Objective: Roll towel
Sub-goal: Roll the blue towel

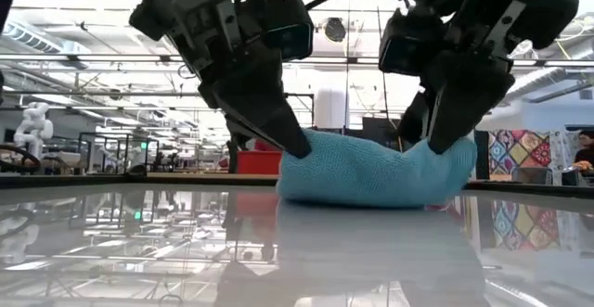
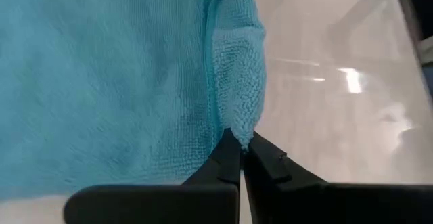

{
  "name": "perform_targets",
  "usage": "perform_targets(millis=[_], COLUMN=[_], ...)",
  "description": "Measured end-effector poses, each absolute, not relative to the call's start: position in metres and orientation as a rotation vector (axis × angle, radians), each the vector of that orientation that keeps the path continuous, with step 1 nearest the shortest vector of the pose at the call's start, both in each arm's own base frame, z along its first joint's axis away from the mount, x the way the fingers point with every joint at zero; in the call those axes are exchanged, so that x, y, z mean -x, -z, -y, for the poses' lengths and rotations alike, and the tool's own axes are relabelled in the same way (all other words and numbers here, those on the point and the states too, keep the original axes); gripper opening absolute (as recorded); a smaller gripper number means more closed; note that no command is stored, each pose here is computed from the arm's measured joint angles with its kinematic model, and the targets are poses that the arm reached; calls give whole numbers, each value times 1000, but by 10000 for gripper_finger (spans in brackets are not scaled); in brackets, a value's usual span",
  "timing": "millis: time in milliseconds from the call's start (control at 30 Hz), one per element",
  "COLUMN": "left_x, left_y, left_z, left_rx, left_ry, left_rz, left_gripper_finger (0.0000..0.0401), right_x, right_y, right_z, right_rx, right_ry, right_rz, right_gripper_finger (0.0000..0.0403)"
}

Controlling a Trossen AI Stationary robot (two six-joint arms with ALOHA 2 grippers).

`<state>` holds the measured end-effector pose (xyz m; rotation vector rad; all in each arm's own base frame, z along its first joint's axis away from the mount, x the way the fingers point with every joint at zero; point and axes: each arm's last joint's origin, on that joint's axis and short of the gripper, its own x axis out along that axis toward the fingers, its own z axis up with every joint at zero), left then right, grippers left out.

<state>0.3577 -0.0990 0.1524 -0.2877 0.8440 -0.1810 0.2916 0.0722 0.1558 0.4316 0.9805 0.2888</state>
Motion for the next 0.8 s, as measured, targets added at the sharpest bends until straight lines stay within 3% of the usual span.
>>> perform_targets(millis=[200,400,567,800], left_x=[-353,-351,-351,-351], left_y=[-145,-143,-142,-141], left_z=[90,90,87,81], left_rx=[383,415,431,438], left_ry=[128,122,101,79], left_rz=[-910,-937,-950,-958], left_gripper_finger=[5,5,5,5], right_x=[-287,-286,-284,-267], right_y=[-150,-149,-155,-155], right_z=[-63,-60,-77,-124], right_rx=[-452,-434,-184,422], right_ry=[-151,-151,-267,-331], right_rz=[-1056,-1071,-998,-883], right_gripper_finger=[92,113,112,112])
